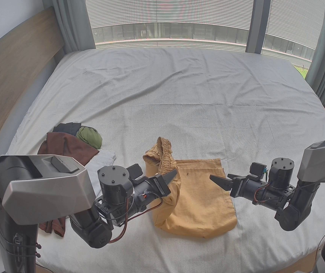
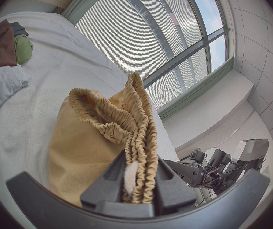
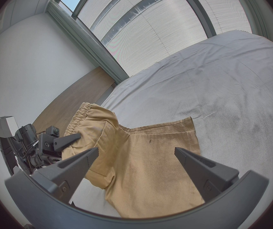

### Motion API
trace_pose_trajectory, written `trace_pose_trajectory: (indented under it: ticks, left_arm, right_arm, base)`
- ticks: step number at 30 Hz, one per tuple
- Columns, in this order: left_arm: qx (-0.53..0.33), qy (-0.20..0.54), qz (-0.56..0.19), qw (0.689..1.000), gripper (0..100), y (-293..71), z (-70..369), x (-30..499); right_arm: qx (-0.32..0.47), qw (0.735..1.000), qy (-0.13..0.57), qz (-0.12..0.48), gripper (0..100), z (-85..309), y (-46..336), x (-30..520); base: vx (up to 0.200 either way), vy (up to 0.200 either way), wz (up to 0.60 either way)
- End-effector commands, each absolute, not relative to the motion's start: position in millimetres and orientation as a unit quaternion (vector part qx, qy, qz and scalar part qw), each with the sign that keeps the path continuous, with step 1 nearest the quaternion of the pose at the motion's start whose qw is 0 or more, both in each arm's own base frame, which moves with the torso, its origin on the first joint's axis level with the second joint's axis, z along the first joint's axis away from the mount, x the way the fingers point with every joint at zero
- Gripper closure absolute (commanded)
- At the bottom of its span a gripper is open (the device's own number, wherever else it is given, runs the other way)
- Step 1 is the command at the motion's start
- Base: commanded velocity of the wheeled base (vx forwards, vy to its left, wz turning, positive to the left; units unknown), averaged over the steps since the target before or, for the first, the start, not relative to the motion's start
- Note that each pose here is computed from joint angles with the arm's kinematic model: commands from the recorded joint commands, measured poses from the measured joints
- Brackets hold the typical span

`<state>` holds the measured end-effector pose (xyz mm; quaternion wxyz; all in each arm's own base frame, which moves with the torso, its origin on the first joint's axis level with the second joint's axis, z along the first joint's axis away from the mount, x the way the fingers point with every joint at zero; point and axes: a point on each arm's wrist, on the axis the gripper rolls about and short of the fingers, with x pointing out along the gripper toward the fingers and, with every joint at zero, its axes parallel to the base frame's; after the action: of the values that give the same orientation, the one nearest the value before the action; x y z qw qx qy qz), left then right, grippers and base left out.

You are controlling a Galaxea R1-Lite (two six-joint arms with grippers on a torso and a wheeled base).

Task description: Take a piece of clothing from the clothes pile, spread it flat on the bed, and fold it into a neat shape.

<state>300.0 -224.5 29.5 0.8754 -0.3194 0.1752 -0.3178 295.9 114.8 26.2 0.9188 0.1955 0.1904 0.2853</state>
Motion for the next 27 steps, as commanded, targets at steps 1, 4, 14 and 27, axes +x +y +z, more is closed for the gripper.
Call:
trace_pose_trajectory:
  ticks: [1,4,14,27]
  left_arm:
    - [-0.321,0.177,-0.331,0.870,100,-237,29,299]
    - [-0.320,0.178,-0.338,0.867,100,-245,27,300]
    - [-0.324,0.189,-0.360,0.854,100,-264,25,290]
    - [-0.305,0.229,-0.351,0.856,100,-278,-5,290]
  right_arm:
    - [0.197,0.920,0.185,0.284,0,29,113,297]
    - [0.197,0.921,0.184,0.281,0,29,112,298]
    - [0.198,0.923,0.178,0.277,0,31,109,301]
    - [0.201,0.928,0.161,0.267,0,39,102,307]
  base:
    - [0.000,0.000,0.00]
    - [0.000,0.000,0.00]
    - [0.000,0.000,0.00]
    - [0.000,0.000,0.00]
